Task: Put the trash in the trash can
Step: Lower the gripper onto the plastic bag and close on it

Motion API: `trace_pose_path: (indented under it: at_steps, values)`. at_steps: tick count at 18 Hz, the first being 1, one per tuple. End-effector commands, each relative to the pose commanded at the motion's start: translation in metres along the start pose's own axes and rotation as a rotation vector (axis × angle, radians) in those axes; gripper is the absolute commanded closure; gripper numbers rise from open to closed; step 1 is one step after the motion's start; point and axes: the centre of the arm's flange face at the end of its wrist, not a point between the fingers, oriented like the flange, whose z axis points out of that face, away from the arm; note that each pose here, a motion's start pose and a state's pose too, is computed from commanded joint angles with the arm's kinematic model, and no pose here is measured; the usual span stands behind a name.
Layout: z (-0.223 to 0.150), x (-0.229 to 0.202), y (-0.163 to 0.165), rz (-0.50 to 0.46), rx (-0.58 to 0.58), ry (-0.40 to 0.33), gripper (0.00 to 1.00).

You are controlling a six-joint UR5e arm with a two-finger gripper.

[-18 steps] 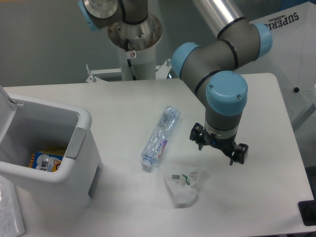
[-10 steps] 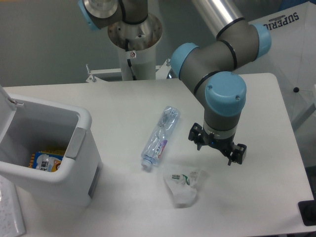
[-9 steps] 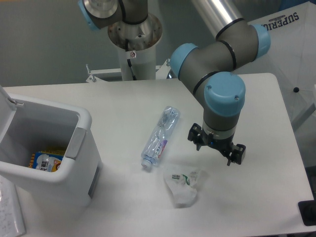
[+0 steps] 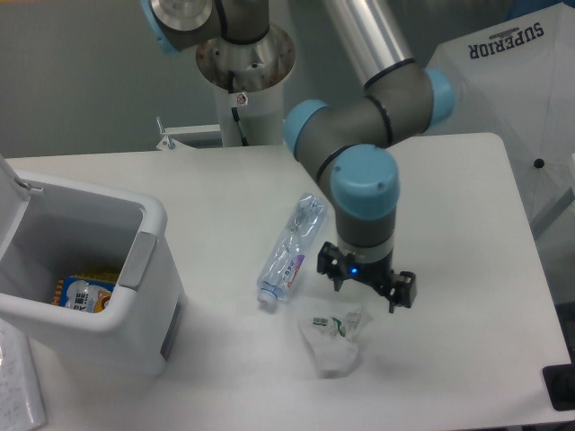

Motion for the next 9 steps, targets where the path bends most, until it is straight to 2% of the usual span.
trace_pose_path:
  at_steps: [4,9]
  values:
    - [0.016,-0.001,-0.009,-0.001,0.025,-0.027,0.00]
    - [0.049,0.006,-0.014,0.002,0.009,-0.014,0.00]
